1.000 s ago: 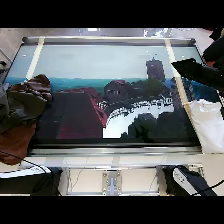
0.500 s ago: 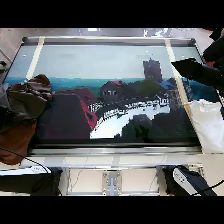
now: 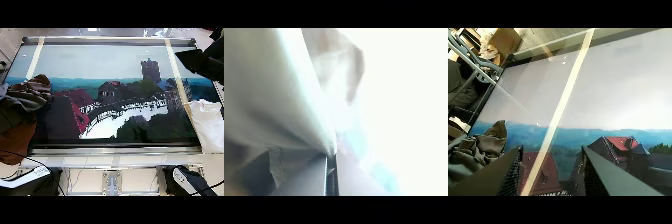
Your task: Fold the shirts.
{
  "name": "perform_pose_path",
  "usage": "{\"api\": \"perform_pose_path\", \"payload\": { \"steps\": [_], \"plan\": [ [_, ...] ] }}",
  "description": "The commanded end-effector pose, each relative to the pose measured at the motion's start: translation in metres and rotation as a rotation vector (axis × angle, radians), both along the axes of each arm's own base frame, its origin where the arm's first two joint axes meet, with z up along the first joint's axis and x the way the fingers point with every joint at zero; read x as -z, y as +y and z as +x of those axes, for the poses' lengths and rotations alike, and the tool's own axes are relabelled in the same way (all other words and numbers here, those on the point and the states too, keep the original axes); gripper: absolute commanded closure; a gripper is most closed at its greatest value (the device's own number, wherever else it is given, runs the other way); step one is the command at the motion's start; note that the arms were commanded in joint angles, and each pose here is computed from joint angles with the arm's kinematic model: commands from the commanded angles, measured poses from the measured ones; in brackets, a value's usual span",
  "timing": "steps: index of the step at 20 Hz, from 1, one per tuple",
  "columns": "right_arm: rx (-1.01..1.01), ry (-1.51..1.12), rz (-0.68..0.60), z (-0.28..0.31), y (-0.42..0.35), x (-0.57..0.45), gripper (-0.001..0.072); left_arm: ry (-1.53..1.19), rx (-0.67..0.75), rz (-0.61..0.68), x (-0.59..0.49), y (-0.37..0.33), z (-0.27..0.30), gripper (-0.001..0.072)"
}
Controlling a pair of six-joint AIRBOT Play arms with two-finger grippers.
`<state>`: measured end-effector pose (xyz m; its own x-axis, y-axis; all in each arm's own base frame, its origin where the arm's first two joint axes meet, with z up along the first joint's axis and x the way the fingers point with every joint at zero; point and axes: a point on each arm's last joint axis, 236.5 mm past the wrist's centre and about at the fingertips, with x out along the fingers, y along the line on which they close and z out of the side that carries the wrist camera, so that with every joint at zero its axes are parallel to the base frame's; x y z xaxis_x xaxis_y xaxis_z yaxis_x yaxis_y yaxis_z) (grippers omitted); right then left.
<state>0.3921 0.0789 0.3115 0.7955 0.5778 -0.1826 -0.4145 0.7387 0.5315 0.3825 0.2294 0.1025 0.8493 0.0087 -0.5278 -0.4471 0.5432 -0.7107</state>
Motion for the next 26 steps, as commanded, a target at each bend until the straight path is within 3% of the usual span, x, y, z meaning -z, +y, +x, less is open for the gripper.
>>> {"api": "perform_pose_path", "payload": {
  "steps": [1,6,10,15,16,17,18,19,21,24,26],
  "plan": [
    [-0.077,-0.117,-0.038,-0.025,0.018,-0.058,0.0284,-0.292,0.134,0.051,-0.126,-0.084,-0.001,0.0697],
    [-0.183,-0.337,-0.229,-0.093,0.048,-0.147,0.0284,-0.46,0.53,0.062,-0.191,-0.262,-0.011,0.0697],
    [-0.1,-0.434,-0.419,-0.117,0.039,-0.177,0.0284,-0.441,0.839,-0.001,-0.168,-0.402,-0.013,0.0697],
    [0.02,-0.359,-0.549,-0.104,0.007,-0.161,0.0286,-0.334,0.908,-0.054,-0.086,-0.528,0.013,0.0696],
    [0.061,-0.317,-0.587,-0.098,-0.007,-0.152,0.0286,-0.307,0.887,-0.067,-0.07,-0.535,0.02,0.066],
    [0.099,-0.274,-0.633,-0.092,-0.021,-0.142,0.0286,-0.293,0.86,-0.08,-0.063,-0.534,0.028,0.0465],
    [0.138,-0.224,-0.682,-0.086,-0.037,-0.131,0.0286,-0.299,0.824,-0.067,-0.062,-0.522,0.039,0.0132],
    [0.168,-0.173,-0.724,-0.082,-0.051,-0.12,0.0285,-0.322,0.794,-0.023,-0.067,-0.501,0.05,0.0021],
    [0.202,-0.054,-0.785,-0.074,-0.076,-0.093,0.0286,-0.373,0.711,0.114,-0.084,-0.439,0.072,0.0012],
    [0.187,0.182,-0.714,-0.05,-0.092,-0.041,0.0286,-0.311,0.647,0.307,-0.09,-0.331,0.071,0.0013],
    [0.119,0.359,-0.63,-0.032,-0.091,0.01,0.0286,-0.046,0.584,0.249,-0.048,-0.256,0.038,0.0047]
  ]
}}
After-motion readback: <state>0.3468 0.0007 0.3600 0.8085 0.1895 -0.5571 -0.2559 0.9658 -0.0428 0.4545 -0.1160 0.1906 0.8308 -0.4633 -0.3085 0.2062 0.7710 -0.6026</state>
